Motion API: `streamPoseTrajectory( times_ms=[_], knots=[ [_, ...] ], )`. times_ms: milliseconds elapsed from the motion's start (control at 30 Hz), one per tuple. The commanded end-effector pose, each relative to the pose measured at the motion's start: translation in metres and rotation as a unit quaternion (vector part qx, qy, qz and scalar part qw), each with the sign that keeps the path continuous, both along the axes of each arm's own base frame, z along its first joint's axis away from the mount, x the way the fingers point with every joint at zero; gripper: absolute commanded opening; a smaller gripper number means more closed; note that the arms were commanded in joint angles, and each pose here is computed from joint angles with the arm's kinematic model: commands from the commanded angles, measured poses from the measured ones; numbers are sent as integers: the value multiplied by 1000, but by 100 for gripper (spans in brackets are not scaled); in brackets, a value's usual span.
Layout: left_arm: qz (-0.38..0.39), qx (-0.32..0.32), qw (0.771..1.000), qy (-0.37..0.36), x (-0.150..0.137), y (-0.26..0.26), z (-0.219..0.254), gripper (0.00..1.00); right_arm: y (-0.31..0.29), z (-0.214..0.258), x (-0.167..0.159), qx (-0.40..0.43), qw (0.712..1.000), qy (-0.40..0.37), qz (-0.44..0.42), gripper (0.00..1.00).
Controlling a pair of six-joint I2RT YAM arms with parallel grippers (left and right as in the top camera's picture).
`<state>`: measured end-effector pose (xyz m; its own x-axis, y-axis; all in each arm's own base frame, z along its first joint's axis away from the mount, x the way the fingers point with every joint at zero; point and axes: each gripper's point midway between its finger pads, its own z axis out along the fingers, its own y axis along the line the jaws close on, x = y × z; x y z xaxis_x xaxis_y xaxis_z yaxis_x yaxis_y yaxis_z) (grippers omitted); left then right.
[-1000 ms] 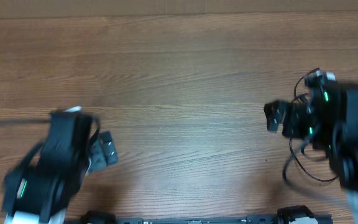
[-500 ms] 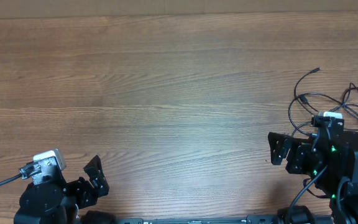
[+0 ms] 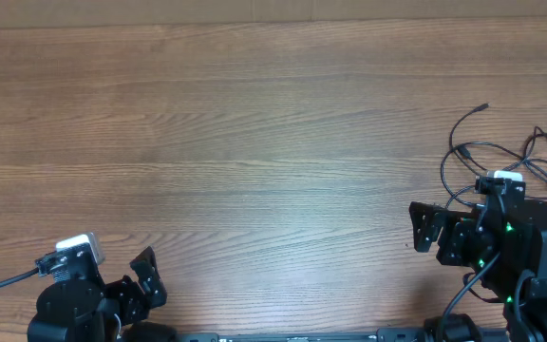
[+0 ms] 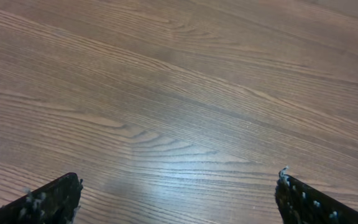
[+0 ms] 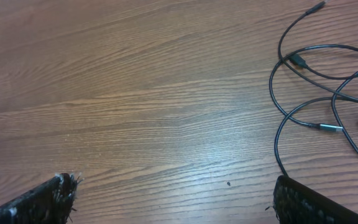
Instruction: Untangle cables
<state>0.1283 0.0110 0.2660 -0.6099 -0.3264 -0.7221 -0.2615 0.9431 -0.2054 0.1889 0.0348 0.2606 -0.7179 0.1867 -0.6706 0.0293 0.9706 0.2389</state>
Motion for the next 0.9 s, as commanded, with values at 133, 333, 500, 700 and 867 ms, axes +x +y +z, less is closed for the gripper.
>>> streamPoseTrajectory(
  times_ms=[133, 333, 500, 700, 867],
  knots=[
    [0, -6, 1000, 0, -1, -1, -1, 100, -4, 1, 1, -8, 1000, -10, -7, 100],
    [0, -6, 1000, 0, -1, -1, -1, 100, -10, 28, 18, -25, 989, -145, -10, 100],
    [0, -6, 1000, 0, -1, -1, -1, 100, -11, 30, 28, -15, 966, -258, -15, 100],
    [0, -6, 1000, 0, -1, -1, -1, 100, -13, 29, 40, -8, 926, -377, -25, 100],
    [0, -6, 1000, 0, -1, -1, -1, 100, -19, 28, 41, -5, 887, -461, -40, 100]
  ],
)
